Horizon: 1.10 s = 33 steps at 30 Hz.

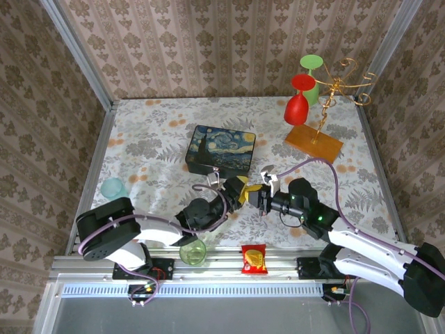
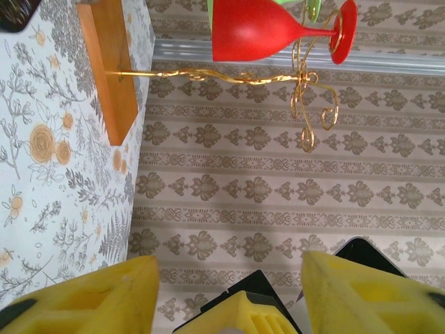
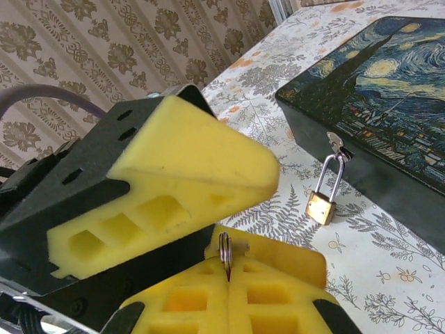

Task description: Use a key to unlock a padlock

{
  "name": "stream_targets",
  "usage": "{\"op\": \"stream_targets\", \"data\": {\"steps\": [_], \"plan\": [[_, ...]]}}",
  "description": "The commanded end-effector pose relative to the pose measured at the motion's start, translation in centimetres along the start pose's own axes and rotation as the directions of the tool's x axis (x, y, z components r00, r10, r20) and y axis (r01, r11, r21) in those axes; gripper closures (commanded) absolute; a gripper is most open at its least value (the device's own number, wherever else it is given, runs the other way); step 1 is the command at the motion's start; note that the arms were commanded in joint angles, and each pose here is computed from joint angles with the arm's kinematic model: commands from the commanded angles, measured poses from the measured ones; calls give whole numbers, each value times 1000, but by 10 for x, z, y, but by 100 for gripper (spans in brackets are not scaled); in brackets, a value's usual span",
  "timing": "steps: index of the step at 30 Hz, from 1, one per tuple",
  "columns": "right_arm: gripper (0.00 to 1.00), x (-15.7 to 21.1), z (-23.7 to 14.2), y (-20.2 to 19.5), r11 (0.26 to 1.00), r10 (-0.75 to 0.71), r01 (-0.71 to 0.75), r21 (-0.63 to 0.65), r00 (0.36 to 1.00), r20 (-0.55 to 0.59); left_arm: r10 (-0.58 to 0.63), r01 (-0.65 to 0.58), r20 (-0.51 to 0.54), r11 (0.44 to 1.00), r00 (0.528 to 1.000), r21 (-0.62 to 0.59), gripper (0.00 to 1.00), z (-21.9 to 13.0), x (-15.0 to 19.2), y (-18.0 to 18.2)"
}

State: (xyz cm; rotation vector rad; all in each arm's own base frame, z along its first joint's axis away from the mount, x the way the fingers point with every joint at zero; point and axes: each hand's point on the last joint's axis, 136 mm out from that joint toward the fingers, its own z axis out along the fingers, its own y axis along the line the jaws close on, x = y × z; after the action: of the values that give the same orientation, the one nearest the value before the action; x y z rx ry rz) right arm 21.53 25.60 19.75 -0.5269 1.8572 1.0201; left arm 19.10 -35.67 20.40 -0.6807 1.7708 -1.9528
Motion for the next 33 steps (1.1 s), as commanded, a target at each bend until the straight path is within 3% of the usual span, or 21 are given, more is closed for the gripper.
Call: {"op": "stream_targets", "data": {"steps": [1, 14, 26, 33], "plan": [[99, -3, -4, 1, 1000, -22, 22, 8, 999, 31, 5, -6, 23, 999, 1000, 53, 49, -6, -5, -15], [98, 2, -8, -1, 999, -38, 38, 17, 999, 12, 20, -21, 23, 999, 1000, 26, 72, -4, -7, -4], [98, 5, -10, -4, 998, -51, 51, 39, 999, -4, 55, -55, 51, 999, 997, -2, 81, -9, -16, 7], [97, 7, -10, -5, 998, -52, 53, 41, 999, -11, 76, -76, 52, 997, 996, -5, 95, -9, -19, 7]]}}
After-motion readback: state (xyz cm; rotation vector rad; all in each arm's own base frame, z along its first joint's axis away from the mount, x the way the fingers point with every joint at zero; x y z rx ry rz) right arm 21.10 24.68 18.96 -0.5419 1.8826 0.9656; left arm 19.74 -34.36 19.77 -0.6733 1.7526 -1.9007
